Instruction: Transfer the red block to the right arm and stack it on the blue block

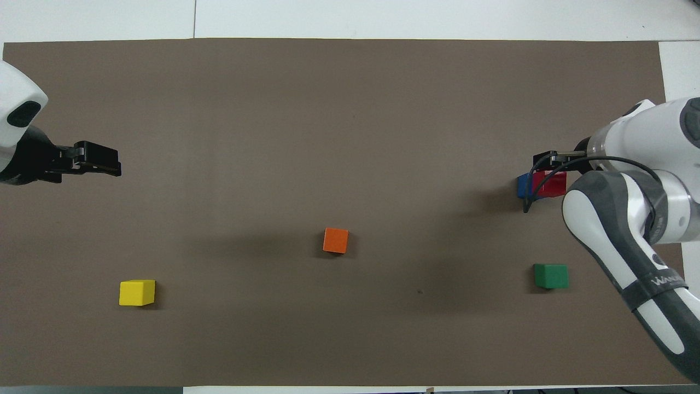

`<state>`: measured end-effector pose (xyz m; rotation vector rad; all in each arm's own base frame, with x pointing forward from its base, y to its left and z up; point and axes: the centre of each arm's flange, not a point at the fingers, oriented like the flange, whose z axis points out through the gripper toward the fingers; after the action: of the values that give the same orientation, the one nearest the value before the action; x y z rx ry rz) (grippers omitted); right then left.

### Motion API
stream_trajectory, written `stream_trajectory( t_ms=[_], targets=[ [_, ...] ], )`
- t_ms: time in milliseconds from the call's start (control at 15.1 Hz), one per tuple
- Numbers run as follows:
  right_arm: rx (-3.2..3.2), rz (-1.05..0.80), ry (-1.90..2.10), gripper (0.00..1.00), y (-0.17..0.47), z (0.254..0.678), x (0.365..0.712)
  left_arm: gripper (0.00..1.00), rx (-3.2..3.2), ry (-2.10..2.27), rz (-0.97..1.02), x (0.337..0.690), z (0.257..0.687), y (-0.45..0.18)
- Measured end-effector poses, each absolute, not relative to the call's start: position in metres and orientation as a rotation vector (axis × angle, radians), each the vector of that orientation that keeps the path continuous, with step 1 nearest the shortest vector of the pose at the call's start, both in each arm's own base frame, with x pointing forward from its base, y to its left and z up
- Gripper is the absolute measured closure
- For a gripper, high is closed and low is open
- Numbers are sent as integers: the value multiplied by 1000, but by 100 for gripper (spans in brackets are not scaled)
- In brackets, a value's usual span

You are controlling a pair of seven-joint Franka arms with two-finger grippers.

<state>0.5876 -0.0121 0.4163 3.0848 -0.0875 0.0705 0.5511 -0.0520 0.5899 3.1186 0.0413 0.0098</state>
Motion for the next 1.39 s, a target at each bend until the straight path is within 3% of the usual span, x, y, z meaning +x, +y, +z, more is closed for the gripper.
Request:
stream_trajectory(
  t_ms=[398,796,1128,1393],
  targets=[
    [3108,105,-61,0,-9,503,585,0,3118,58,9,551,590,-46],
    [3107,-66,39,0,-15,581,557,0,3118,66,9,552,590,-43],
    [3124,-168,15,0,-23,619,534,0,3118,66,8,552,590,-43],
    [3125,-202,-8,0,-31,623,530,0,3118,66,8,552,590,-43]
  ],
)
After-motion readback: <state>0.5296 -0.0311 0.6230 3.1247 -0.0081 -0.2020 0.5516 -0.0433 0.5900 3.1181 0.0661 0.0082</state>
